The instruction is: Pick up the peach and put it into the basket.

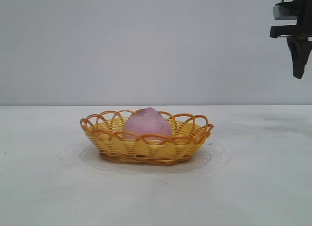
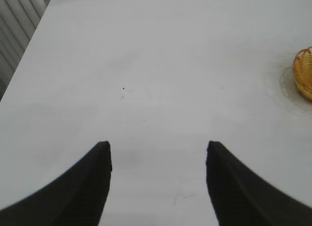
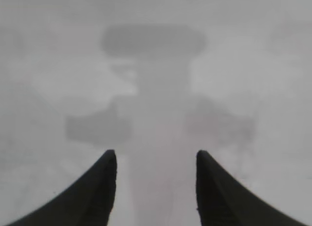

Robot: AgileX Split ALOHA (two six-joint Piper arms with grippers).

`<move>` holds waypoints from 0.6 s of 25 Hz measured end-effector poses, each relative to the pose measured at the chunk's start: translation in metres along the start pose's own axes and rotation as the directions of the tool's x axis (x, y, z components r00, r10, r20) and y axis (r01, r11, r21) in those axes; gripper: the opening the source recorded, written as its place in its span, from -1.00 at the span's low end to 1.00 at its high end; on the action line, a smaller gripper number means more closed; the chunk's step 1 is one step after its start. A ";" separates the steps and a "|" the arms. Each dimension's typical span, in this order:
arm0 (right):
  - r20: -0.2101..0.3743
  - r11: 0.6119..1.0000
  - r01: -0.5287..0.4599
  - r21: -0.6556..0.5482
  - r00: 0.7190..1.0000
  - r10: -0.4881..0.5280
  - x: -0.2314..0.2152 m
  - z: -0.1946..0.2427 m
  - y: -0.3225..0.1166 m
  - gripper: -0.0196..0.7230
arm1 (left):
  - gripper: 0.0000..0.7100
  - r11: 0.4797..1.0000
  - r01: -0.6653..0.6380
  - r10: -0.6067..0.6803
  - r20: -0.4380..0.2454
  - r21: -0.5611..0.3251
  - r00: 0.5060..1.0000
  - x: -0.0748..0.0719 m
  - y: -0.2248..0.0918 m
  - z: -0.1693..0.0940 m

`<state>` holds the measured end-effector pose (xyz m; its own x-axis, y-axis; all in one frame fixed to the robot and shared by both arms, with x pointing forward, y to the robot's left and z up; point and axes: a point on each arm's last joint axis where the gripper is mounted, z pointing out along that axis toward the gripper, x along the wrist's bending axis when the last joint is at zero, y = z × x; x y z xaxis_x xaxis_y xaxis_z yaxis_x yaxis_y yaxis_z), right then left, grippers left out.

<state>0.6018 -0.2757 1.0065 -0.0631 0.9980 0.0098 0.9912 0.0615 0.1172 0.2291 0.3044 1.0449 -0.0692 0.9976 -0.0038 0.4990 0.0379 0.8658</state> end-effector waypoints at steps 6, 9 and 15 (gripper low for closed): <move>-0.001 0.989 0.005 0.151 1.000 -0.005 0.000 0.008 -0.104 -0.09 | 0.18 1.000 0.000 0.000 0.000 0.000 1.000 0.000 0.000 0.000; -0.003 0.987 0.003 0.161 1.000 -0.002 0.000 0.010 -0.148 -0.09 | 0.18 1.000 0.000 0.000 0.000 0.000 1.000 0.000 0.000 0.000; 0.001 0.994 -0.029 0.109 1.000 0.030 0.001 0.001 -0.205 -0.09 | 0.18 1.000 0.000 0.000 0.000 0.000 1.000 0.000 0.000 0.000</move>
<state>0.3991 -0.2878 0.9812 -0.0338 0.9993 0.0127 0.9994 0.0337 0.0080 0.2291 0.3044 1.0449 -0.0692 0.9976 -0.0038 0.4990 0.0379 0.8658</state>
